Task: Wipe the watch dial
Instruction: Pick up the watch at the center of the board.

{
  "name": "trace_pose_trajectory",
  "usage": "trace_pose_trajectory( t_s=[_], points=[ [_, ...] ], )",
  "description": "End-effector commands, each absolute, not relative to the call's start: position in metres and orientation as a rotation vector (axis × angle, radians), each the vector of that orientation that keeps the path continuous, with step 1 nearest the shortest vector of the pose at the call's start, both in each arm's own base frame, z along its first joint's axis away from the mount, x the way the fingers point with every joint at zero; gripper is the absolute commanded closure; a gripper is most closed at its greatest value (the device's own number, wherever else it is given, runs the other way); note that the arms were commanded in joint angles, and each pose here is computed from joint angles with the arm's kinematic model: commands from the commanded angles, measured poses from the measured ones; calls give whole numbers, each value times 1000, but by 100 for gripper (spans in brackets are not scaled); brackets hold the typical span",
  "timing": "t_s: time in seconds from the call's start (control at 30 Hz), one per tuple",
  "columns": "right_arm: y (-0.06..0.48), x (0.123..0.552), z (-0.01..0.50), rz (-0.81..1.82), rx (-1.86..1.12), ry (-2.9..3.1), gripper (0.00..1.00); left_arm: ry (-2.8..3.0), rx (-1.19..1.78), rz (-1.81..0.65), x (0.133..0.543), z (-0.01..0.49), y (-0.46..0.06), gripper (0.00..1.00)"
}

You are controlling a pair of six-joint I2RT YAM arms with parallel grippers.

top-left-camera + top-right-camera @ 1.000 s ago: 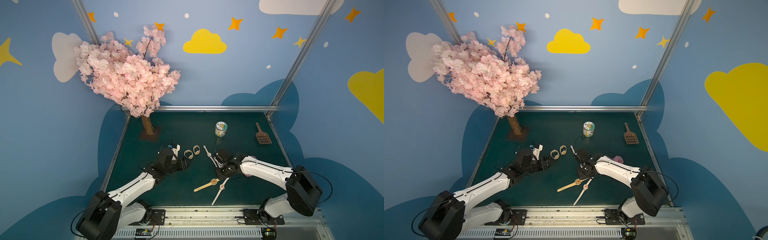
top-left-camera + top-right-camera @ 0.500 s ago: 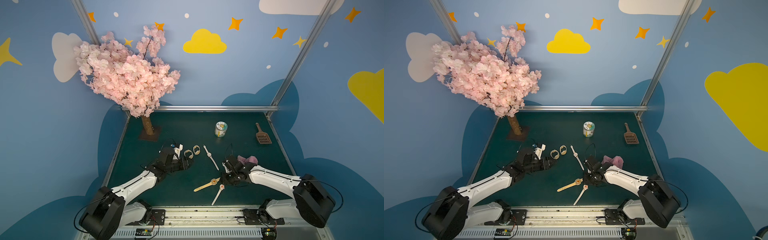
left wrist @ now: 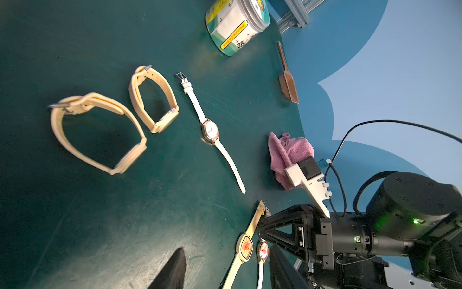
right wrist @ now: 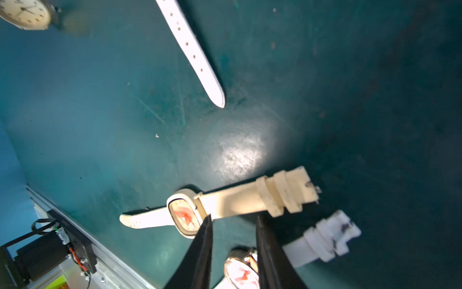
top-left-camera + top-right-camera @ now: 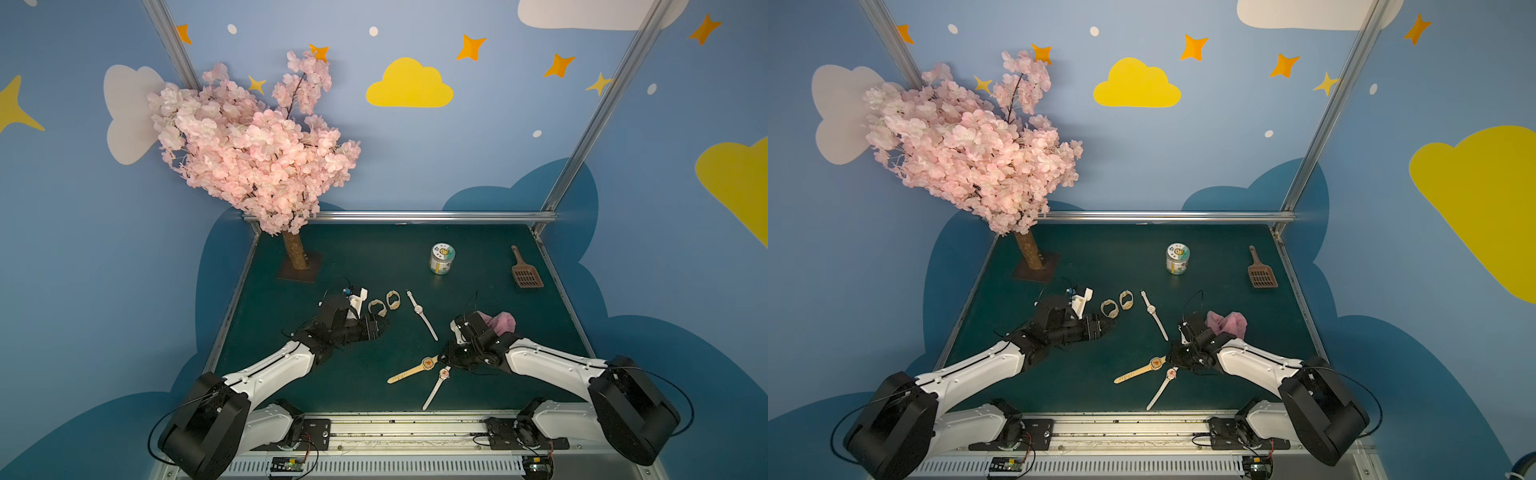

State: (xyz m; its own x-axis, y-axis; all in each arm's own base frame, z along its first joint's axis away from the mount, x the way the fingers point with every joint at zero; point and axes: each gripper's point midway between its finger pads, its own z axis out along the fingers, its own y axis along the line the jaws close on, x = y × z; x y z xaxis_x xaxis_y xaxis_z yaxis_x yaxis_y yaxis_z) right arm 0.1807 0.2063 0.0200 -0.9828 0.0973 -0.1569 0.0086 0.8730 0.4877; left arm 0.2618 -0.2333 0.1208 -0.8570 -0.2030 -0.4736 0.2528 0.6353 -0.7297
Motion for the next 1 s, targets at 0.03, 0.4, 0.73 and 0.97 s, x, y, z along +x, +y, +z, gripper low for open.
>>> trace_pose_trajectory(
  t_s=[0.03, 0.4, 0.73, 0.97],
  points=[
    [191, 180, -5, 677, 163, 2865, 72, 2311, 56, -1167, 264, 128, -238, 45],
    [190, 190, -12, 730, 199, 2773, 90, 2317, 67, -1173, 263, 127, -242, 46],
    [186, 193, -4, 769, 209, 2685, 100, 2351, 165, -1247, 253, 122, -261, 45],
    [181, 194, 12, 778, 212, 2627, 100, 2351, 309, -1351, 247, 127, -287, 47]
  ],
)
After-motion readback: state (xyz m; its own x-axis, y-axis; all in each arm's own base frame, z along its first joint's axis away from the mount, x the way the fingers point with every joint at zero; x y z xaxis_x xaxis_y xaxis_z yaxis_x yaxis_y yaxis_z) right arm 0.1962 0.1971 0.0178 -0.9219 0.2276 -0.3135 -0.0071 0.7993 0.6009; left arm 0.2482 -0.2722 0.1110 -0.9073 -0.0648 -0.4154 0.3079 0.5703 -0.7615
